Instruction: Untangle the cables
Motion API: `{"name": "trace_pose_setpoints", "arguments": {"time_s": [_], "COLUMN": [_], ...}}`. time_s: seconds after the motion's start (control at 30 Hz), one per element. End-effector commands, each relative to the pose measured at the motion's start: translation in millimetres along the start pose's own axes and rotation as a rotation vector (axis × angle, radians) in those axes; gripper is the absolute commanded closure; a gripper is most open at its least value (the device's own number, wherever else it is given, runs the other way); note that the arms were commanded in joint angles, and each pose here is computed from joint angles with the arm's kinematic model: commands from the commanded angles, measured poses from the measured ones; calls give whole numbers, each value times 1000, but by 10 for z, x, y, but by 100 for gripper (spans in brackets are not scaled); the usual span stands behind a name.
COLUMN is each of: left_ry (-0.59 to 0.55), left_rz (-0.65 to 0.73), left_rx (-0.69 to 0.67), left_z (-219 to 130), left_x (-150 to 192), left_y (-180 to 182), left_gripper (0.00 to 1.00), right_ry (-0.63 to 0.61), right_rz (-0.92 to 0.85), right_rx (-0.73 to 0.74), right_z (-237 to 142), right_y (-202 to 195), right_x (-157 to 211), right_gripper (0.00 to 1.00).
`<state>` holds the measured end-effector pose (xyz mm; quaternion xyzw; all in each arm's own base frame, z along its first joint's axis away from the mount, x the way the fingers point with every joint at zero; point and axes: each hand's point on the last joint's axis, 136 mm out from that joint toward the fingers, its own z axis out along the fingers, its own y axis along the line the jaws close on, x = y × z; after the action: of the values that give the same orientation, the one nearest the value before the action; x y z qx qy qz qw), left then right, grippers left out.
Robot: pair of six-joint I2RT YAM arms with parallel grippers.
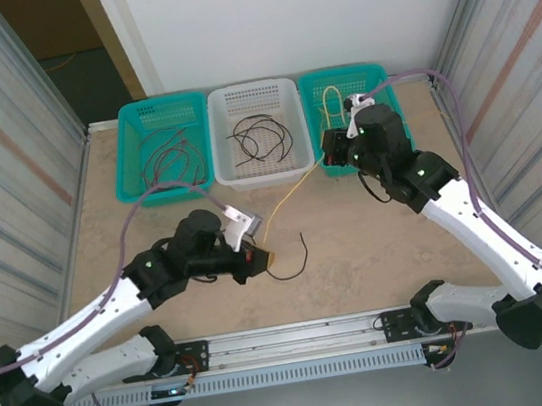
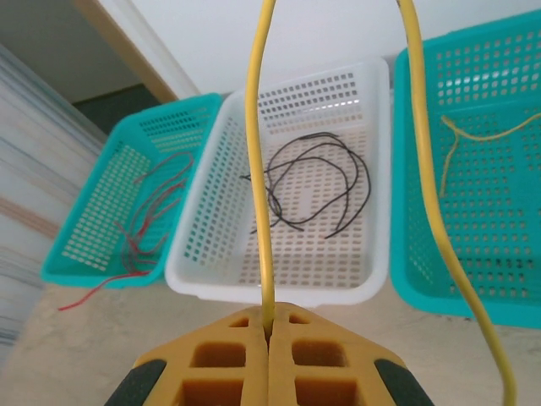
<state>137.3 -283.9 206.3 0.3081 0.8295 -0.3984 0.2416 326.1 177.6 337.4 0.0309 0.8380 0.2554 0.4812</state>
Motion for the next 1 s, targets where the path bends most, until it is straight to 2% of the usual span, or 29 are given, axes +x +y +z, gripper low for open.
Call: {"name": "trace_pose_setpoints", "arguments": {"time_s": [0.0, 0.2, 0.33, 0.37, 0.4, 0.43, 0.5, 0.57, 0.8, 0.97], "left_ry": [157, 258, 217, 184, 143, 106, 15, -69, -285, -387], "left_rz": [17, 26, 31, 35, 42, 47, 78, 108, 200, 265], "left_rx": [8, 50, 10, -1, -8, -10, 8, -6, -282, -282], "left_z": [152, 403, 412, 380, 333, 277, 110, -88, -949, -1230], "left_x": [286, 428, 316, 243, 164, 96, -52, -172, -406, -621], "left_y": [26, -18, 27, 22, 6, -20, -118, -165, 56, -93], "left_gripper": [100, 100, 100, 89, 68, 55, 40, 33, 2, 1], "right_ry": [-50, -47, -43, -38, -28, -18, 7, 27, 69, 135], "right_rz": [124, 177, 180, 178, 175, 174, 164, 152, 78, 56], "right_rx": [-175, -246, -259, -256, -247, -240, -225, -199, -85, -142], "right_z": [-187, -286, -281, -263, -231, -207, -158, -125, -118, -55], "right_y": [231, 292, 312, 306, 287, 270, 234, 177, -51, 50], "right_x": [-273, -378, -398, -382, -356, -326, -248, -176, -18, 102], "right_gripper": [100, 100, 100, 100, 100, 100, 100, 100, 100, 100]}}
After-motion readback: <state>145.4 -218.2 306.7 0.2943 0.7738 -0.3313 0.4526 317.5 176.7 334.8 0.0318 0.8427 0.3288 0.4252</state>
